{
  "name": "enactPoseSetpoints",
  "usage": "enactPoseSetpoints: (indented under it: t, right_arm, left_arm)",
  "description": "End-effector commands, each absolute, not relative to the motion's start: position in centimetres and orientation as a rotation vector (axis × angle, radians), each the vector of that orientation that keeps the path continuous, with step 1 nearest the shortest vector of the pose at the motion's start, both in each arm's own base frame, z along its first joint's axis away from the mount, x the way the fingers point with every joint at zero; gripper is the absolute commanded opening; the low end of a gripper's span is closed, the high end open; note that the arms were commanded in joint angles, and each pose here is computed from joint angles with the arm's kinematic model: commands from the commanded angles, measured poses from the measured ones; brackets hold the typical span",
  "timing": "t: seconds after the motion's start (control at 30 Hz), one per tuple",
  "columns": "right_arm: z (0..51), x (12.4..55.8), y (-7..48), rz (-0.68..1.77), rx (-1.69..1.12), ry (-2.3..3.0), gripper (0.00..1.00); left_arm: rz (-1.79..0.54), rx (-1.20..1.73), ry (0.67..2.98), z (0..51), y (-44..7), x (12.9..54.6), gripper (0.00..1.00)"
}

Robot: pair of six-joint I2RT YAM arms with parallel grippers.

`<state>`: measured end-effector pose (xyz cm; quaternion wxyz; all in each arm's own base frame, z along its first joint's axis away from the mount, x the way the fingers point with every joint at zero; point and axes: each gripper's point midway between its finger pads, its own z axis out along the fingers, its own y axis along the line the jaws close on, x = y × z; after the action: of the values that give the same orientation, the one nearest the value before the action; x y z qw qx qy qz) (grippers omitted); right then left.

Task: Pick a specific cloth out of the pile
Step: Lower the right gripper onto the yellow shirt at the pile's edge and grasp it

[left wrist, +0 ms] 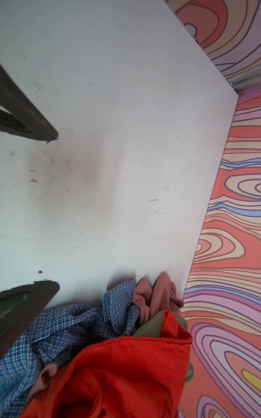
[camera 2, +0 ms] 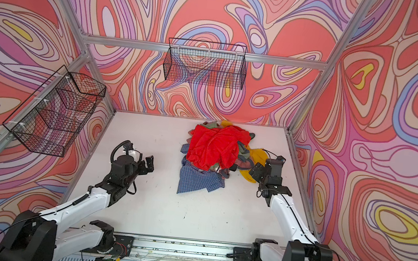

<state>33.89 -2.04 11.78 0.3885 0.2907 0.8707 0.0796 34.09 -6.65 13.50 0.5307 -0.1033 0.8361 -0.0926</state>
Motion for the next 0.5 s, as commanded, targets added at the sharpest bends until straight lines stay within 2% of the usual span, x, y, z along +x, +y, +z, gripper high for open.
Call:
enactPoseSetpoints:
  t: [0.0, 0.47]
  right_arm:
    - [9.2, 33.6, -1.8, 0.242, 0.859, 2.281, 0.81]
    - [4.8, 35.1, -2.9, 0.241, 0.988, 2.314, 0.64]
  left_arm:
    - [-0.269, -0.251, 1.984, 13.6, -7.6, 33.9, 0.99]
    - [-0.271, -0.282, 1.982, 12.6, -7.0, 32.1, 1.00]
